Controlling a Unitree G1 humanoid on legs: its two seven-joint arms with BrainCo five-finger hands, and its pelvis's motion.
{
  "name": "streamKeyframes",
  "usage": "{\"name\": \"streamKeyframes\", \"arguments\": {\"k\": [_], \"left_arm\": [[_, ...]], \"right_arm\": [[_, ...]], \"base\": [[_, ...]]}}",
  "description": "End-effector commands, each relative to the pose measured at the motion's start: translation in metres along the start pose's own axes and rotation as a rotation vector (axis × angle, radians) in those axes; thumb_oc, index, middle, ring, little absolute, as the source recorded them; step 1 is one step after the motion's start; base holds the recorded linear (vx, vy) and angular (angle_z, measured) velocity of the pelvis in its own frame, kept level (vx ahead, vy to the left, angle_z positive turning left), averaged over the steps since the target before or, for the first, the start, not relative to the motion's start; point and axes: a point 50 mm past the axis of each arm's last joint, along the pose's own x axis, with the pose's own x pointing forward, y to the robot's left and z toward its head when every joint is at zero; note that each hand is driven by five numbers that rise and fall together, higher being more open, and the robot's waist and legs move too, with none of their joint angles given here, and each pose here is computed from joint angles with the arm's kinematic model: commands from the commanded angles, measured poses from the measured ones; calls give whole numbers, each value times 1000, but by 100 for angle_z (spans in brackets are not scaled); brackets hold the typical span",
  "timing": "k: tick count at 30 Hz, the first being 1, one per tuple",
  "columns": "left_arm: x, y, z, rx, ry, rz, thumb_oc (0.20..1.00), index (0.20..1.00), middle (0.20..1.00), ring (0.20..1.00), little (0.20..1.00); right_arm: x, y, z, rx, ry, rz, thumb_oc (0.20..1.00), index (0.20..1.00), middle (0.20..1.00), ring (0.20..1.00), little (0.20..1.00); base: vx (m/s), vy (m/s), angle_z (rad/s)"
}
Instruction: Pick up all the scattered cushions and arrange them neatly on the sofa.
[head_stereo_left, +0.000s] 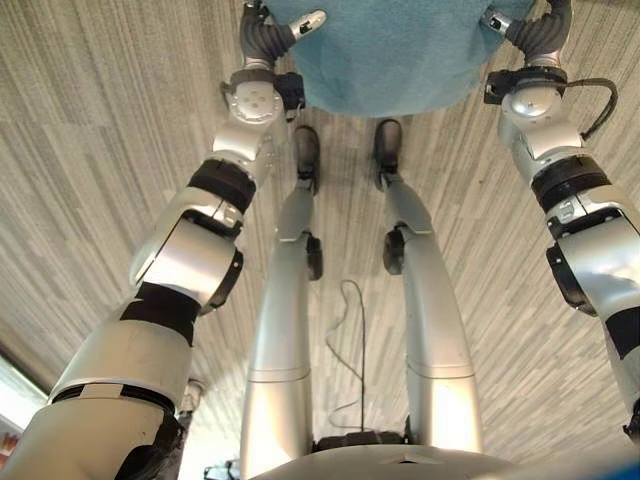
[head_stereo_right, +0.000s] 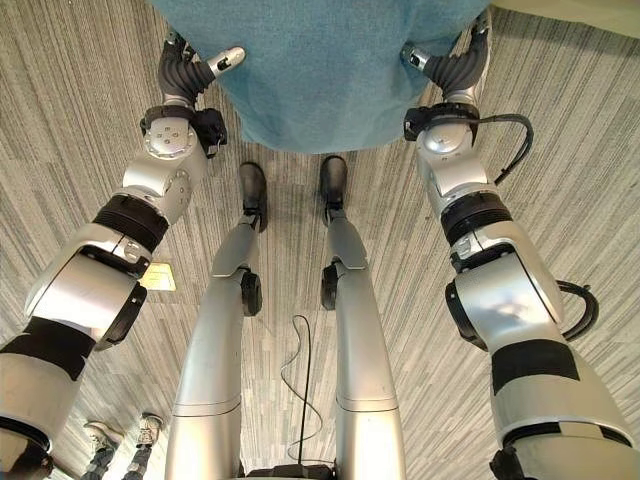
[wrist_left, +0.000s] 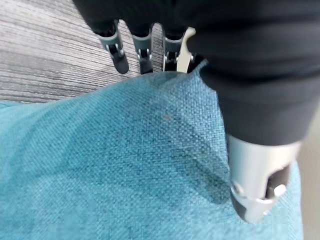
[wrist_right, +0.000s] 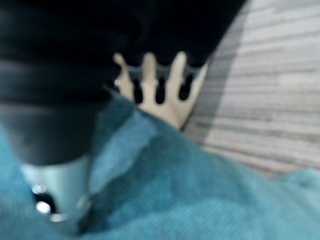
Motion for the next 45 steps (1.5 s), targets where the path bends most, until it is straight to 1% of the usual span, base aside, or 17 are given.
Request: {"name": "streamKeyframes", "arguments": {"k": [1,2,3,6,7,8,9,12,16,20,26,32,37,38,40,41,45], "left_arm": [[-10,-15,-16,-63,20,-50,1000,1000,1000,1000,1000],[-12,-26,-12,-108,9,-75,1000,1000,1000,1000,1000],[-12,-26,-12,-108,10,-74,1000,1000,1000,1000,1000],[-16,-38,-11,-169,17,-100,1000,1000,1000,1000,1000],[-16,-39,-11,-169,13,-106,633,633,633,633,633],[-17,-38,-11,-170,11,-110,275,275,275,275,275],[-16,-37,-10,-169,6,-109,200,200,200,200,200],[-15,-31,-6,-187,-17,-101,200,200,200,200,200],[-13,-21,-2,-204,-38,-77,200,200,200,200,200],[-21,-17,-11,-222,-40,-89,200,200,200,200,200],[-53,-30,-40,-247,-18,-202,200,200,200,200,200],[-94,-38,-67,-245,7,-315,200,200,200,200,200],[-113,-33,-75,-254,0,-344,200,200,200,200,200],[-125,-26,-81,-251,3,-354,200,200,200,200,200],[-141,-21,-95,-266,53,-363,200,200,200,200,200],[-142,-21,-95,-266,53,-363,200,200,200,200,200],[-164,-13,-113,-304,133,-362,200,200,200,200,200]], "right_arm": [[-27,42,-7,37,-24,139,1000,1000,1000,1000,1000],[-35,59,5,123,-42,188,1000,1000,1000,1000,1000],[-35,59,4,123,-42,188,1000,1000,1000,1000,1000],[-50,81,16,270,-38,274,1000,1000,1000,1000,1000],[-52,85,18,297,-39,299,718,718,718,718,718],[-53,86,19,317,-40,316,316,316,316,316,316],[-54,87,22,330,-50,327,200,200,200,200,200],[-54,86,30,388,-79,342,200,200,200,200,200],[-51,76,33,411,-114,315,200,200,200,200,200],[-53,63,20,415,-113,286,200,200,200,200,200],[-77,48,-22,489,-32,283,200,200,200,200,200],[-107,30,-51,448,-19,295,200,200,200,200,200],[-123,10,-67,359,-24,288,200,200,200,200,200],[-137,-4,-86,308,23,280,200,200,200,200,200],[-157,-12,-104,294,91,299,200,200,200,200,200],[-157,-12,-104,293,92,299,200,200,200,200,200],[-181,-21,-127,271,193,339,200,200,200,200,200]], "base": [[0,0,0],[0,0,0],[0,0,0],[0,0,0],[0,0,0],[0,0,0],[0,0,0],[0,0,0],[0,0,0],[-8,10,0],[-27,41,-2],[14,86,-8],[17,76,-11],[-17,95,-9],[75,102,-12],[102,74,-22],[108,100,-31]]}}
